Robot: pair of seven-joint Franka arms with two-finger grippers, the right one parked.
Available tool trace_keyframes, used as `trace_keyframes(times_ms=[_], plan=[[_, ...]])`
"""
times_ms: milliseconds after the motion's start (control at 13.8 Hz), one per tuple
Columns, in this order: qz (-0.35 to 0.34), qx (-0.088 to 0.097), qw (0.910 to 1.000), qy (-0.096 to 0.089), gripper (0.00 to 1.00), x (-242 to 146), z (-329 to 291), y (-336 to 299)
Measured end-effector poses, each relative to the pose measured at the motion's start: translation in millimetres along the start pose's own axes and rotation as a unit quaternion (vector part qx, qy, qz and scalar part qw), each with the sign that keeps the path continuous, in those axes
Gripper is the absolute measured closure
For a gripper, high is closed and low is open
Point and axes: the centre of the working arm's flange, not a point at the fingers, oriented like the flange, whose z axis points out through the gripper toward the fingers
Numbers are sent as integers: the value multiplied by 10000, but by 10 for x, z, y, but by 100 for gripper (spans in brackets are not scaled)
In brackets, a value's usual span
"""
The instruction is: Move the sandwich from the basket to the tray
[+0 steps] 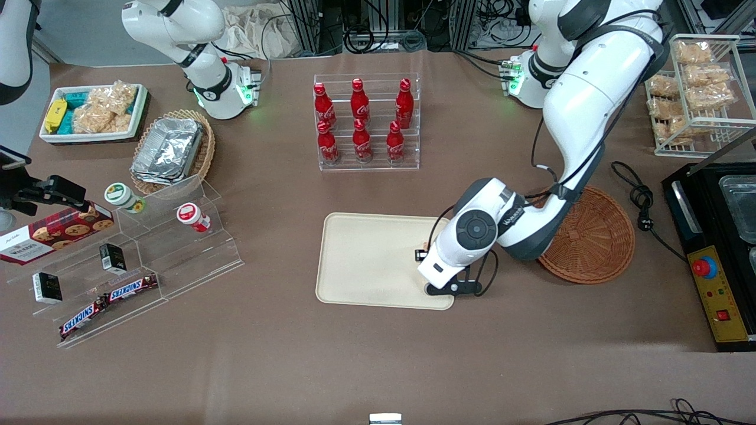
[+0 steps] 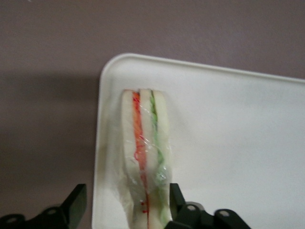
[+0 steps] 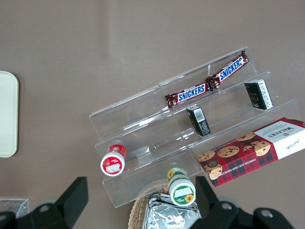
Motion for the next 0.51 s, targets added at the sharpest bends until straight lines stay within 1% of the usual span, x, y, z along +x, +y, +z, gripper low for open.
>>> trace_keyframes(times_ms=[145, 218, 291, 364, 509], plan=[[-149, 242, 9996, -36, 0, 93, -323, -266], [-216, 350, 9992, -23, 0, 122, -554, -413], [-276, 385, 9989, 21, 0, 129, -829, -541], [-341, 366, 9987, 56, 0, 100, -1131, -675], [-400, 236, 9989, 60, 0, -48, -1679, -1010]])
